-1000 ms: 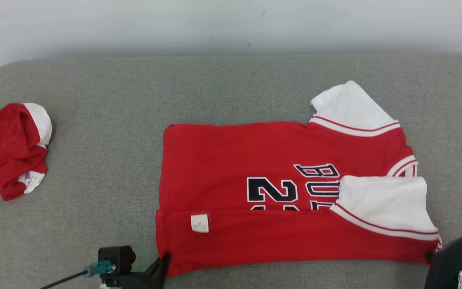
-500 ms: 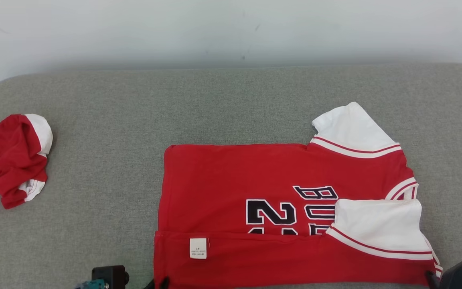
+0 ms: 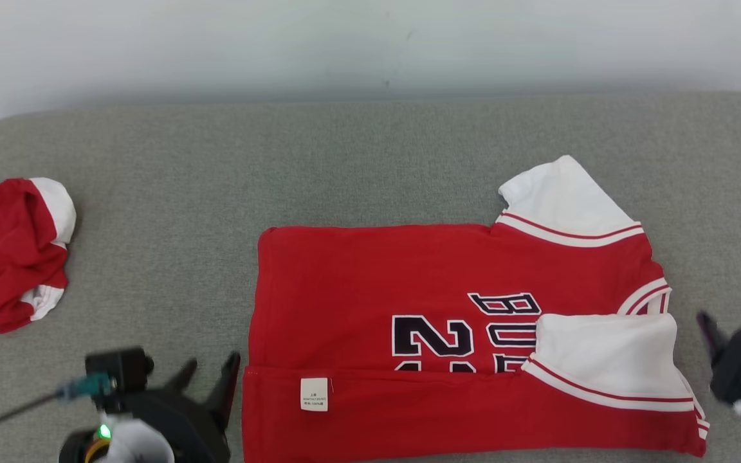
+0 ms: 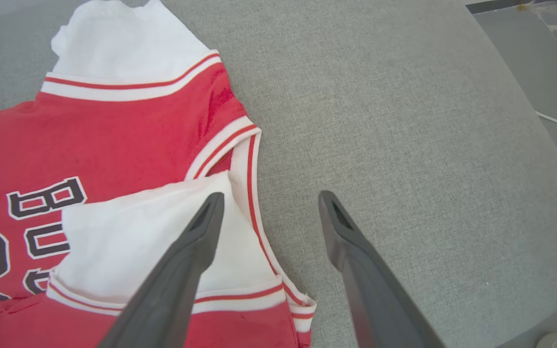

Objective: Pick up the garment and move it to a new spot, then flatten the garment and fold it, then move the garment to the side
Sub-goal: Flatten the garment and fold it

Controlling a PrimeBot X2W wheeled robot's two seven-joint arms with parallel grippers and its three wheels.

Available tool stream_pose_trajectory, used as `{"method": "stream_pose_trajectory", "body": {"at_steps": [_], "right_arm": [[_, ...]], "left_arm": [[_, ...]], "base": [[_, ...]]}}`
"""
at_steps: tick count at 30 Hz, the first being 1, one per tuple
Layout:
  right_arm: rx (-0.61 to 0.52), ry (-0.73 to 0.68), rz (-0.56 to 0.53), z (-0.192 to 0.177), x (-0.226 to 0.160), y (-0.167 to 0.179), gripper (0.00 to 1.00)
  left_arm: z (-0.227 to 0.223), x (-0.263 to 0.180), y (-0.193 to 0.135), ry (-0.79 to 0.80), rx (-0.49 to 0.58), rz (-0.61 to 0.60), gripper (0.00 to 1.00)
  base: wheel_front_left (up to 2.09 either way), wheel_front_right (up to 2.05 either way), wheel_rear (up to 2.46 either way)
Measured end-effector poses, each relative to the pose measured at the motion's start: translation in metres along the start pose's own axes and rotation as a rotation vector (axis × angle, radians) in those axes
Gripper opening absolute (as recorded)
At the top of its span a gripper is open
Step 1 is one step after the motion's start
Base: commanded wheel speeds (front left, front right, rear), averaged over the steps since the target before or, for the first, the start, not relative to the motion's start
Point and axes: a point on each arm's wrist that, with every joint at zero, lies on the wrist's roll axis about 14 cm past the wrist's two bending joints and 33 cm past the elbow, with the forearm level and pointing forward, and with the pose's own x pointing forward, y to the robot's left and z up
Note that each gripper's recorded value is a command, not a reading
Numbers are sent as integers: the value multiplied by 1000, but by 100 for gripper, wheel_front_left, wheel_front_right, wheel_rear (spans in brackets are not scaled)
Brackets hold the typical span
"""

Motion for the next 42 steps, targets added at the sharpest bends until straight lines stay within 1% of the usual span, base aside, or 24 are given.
{"method": "stream_pose_trajectory", "body": {"at_steps": [5,8,10,16,18,22,26,31,34,38,42], "right_arm": [[-52,-50,35,49,13,18,100],[-73,-40,69,69,27,33,100],[-79,-34,96,81,37,45,100],[-127,-20,114,109,68,65,100],[-146,-28,114,117,77,70,100],[-183,-5,109,116,94,75,100],[-195,-4,108,120,104,77,100],[-203,14,116,117,115,79,100],[-202,16,118,118,120,78,100],[-205,18,110,120,125,75,100],[-204,23,115,119,129,76,100]], "left_arm": [[37,23,-6,-16,60,-24,100],[59,41,-10,-8,94,-30,100],[70,53,-13,11,145,-35,100],[79,90,-20,136,227,-46,100],[80,100,-22,163,235,-50,100],[69,117,-17,234,254,-37,100],[69,130,-18,253,268,-35,100],[65,141,-7,294,306,8,100],[57,144,-9,334,307,-8,100],[61,147,-15,335,317,-22,100],[53,146,-16,377,337,-32,100]], "base": [[0,0,0],[0,0,0],[0,0,0],[0,0,0],[0,0,0],[0,0,0],[0,0,0],[0,0,0],[0,0,0],[0,0,0],[0,0,0]]}}
